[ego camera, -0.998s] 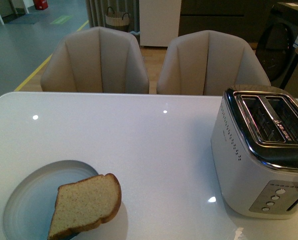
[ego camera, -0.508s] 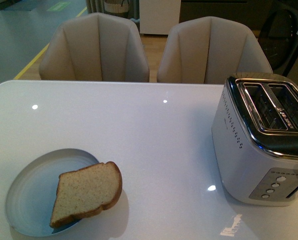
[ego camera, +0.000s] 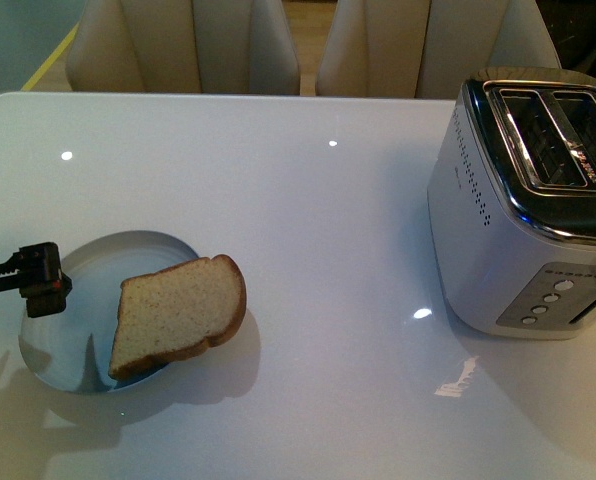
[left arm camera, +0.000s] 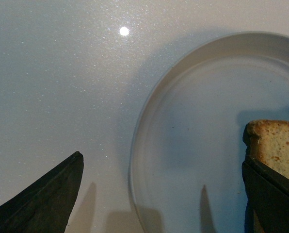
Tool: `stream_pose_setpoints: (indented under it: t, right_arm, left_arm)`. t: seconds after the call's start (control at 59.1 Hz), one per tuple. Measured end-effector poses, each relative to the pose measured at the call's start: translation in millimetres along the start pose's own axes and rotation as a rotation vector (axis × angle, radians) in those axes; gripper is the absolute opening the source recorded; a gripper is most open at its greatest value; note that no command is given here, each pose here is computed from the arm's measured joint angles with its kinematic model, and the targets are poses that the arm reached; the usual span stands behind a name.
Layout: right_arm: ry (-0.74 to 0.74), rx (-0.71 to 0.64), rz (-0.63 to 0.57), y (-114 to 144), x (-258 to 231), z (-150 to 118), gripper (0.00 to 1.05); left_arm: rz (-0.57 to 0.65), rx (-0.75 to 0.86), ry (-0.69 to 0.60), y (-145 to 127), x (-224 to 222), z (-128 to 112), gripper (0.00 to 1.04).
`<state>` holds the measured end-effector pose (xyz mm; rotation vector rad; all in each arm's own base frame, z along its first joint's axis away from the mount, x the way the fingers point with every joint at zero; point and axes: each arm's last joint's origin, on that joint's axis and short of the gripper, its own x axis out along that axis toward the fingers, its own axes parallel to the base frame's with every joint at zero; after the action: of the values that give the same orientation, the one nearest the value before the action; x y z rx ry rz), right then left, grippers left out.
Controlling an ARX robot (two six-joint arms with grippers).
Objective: Left arm holds plate, right arm toasts bread
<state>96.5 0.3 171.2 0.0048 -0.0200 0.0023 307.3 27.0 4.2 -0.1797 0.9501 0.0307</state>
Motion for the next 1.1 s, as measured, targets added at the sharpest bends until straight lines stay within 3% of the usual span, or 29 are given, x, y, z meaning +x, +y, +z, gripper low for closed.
stream_pose_setpoints:
  t: [0.406,0.575,1.1]
  right_arm:
    - [0.000,0.000,0.000,0.0,0.0,0.0,0.96]
    - [0.000,0.000,0.000,0.0,0.0,0.0,0.96]
    - [0.000,0.000,0.000,0.0,0.0,0.0,0.96]
  left_arm:
    - [0.034,-0.049,0.137,-12.6,30.0,-25.7,0.97]
    - [0.027,-0.067,0.131,-14.0,32.5,-23.4,0.97]
    - [-0.055,-0.174,0.138,-13.2,32.9,-22.5,0.18]
